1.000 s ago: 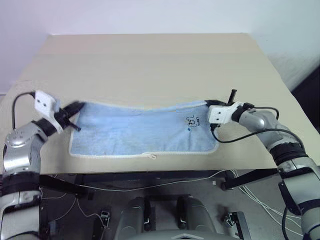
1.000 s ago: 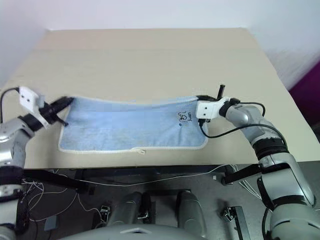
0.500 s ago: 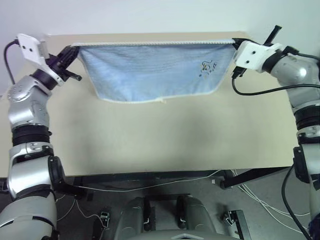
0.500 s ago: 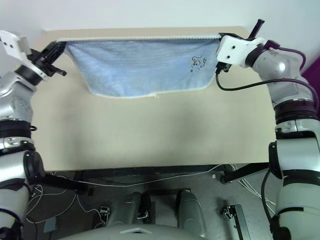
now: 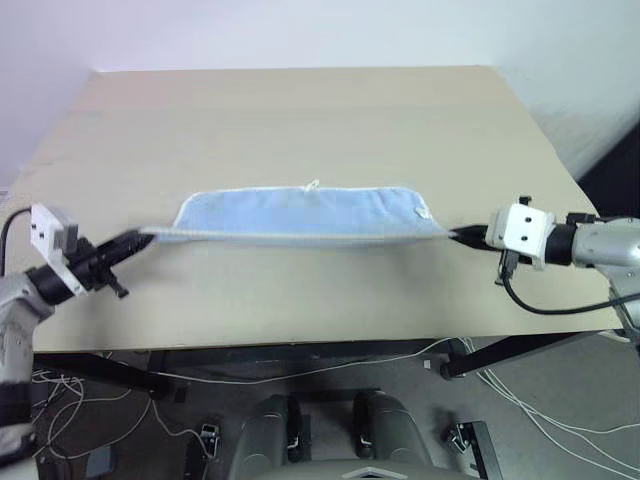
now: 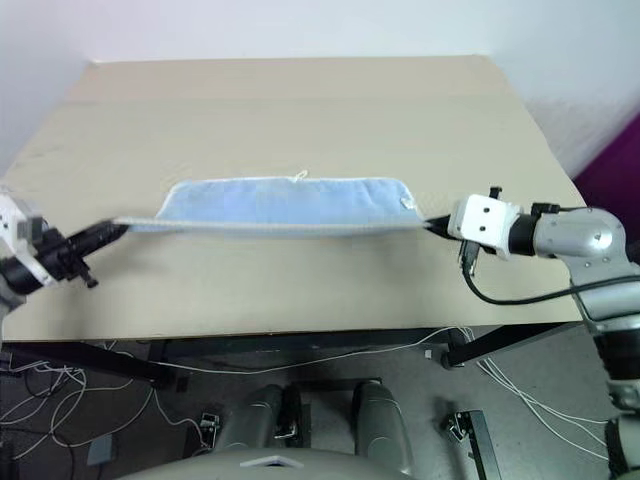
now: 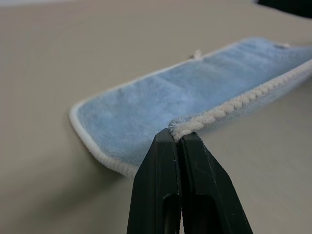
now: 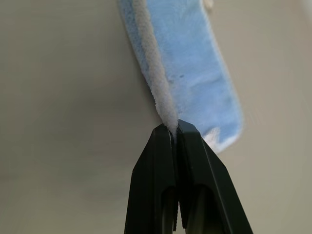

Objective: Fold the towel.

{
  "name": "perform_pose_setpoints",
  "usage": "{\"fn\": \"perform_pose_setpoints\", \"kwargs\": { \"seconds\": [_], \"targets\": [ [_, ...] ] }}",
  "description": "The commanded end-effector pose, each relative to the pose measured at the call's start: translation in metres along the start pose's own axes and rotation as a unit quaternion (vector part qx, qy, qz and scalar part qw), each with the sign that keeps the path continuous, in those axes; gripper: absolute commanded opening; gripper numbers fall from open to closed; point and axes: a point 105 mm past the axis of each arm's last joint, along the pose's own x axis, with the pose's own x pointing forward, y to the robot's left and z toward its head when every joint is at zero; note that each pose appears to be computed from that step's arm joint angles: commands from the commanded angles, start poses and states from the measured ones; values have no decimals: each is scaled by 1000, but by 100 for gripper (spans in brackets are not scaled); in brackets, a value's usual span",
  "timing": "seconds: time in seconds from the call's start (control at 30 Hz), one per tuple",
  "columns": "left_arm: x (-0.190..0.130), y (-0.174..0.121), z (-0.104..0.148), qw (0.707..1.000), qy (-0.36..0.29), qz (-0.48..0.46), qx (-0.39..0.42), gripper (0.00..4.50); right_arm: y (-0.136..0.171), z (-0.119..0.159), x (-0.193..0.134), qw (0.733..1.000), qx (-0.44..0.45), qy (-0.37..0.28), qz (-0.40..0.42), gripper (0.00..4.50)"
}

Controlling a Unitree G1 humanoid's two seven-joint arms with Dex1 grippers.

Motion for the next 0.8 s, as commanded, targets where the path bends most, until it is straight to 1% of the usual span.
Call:
{"fn": "perform_pose_setpoints", "kwargs": {
  "seconds": [0.03, 0.1, 0.23, 0.33, 0.47, 0.6, 0.7, 0.8],
  "targets": [
    [-17, -9, 1, 1000, 19, 2, 2, 0, 2, 10, -15, 1000, 7, -2, 15, 6],
    [-24, -14, -7, 999, 36, -1, -7, 0, 9, 7, -18, 999, 19, 5, 34, 6],
    [-34, -22, -13, 998, 54, -8, -14, 0, 21, 2, -20, 997, 40, 16, 70, 6],
    [-28, -16, -13, 998, 56, 9, -6, 0, 14, -1, -11, 998, 31, 17, 55, 6],
    [-4, 17, -12, 995, 45, 86, 18, 0, -9, -5, 13, 1000, 2, 17, 7, 6],
    [17, 30, -9, 994, 35, 102, 23, 0, -27, -5, 33, 1000, -16, 13, -23, 6],
    [37, 45, -13, 990, 46, 125, 36, 0, -48, -11, 53, 997, -27, 23, -64, 6],
    [54, 60, -20, 984, 61, 156, 53, 0, -66, -19, 68, 993, -45, 47, -102, 6]
  ]
}}
